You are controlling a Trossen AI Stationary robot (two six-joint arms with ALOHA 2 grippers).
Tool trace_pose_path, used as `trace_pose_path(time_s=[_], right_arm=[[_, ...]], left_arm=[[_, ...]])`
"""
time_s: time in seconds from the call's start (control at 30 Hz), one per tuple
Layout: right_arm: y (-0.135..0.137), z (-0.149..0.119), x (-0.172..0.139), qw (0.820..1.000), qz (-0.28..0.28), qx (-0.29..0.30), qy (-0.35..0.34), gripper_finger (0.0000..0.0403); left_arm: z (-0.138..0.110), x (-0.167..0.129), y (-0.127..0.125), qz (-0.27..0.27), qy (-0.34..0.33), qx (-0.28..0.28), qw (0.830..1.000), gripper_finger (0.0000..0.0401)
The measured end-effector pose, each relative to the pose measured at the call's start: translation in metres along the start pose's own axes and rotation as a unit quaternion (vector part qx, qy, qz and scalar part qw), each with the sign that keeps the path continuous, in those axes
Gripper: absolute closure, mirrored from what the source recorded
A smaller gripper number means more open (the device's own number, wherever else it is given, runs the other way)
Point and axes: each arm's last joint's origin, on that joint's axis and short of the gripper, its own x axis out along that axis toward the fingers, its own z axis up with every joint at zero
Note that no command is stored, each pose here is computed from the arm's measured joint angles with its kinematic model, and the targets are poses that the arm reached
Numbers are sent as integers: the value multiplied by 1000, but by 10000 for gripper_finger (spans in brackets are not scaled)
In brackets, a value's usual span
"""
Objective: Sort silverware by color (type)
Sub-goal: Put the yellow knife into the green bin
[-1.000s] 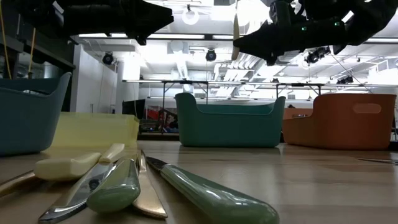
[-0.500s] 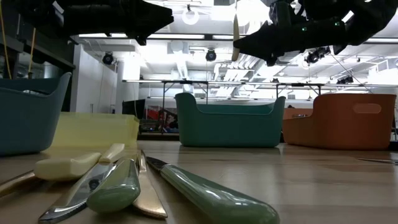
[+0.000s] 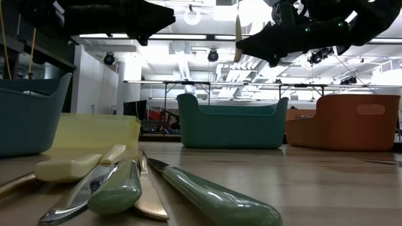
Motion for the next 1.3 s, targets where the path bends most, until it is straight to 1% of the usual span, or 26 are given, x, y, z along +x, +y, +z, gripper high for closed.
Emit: trace_pose_path(time_s=[0.07,0.17,0.23,0.33,0.37,0.43,0.5,0.57,0.67,0.77,0.87,0.97,1.13,1.3], right_arm=[[0,0,0,1000,0,0,0,352],[0,-6,6,1000,0,3,1,352],[0,-10,13,1000,0,2,5,352],[-3,-15,28,1000,-12,7,24,352],[-5,-15,34,999,-25,17,28,352],[-12,-20,42,995,-69,42,53,352],[-19,-28,49,987,-113,55,96,352],[-25,-37,50,976,-155,60,141,352],[-32,-44,50,963,-195,67,173,352],[-36,-46,49,954,-209,72,204,352],[-40,-39,52,941,-218,63,251,352],[-41,-28,57,936,-218,54,271,352],[-42,-5,68,945,-211,29,248,352],[-47,9,72,944,-211,11,255,352]], left_arm=[[0,0,0,3,0,0,1000,286],[-2,4,2,27,6,-2,1000,286],[-6,12,3,33,18,-10,999,286],[-13,32,5,32,37,-13,999,286],[-18,38,6,32,48,-14,998,286],[-26,50,8,44,67,-15,997,286],[-32,55,11,54,81,-15,995,286],[-32,58,14,56,81,-15,995,286],[-20,53,15,44,64,-18,997,286],[-3,43,14,27,62,-24,997,286],[13,31,9,20,63,-28,997,286],[23,24,4,11,57,-28,998,286],[25,20,-3,-5,71,-15,997,286],[16,21,-5,-5,106,-14,994,286]])
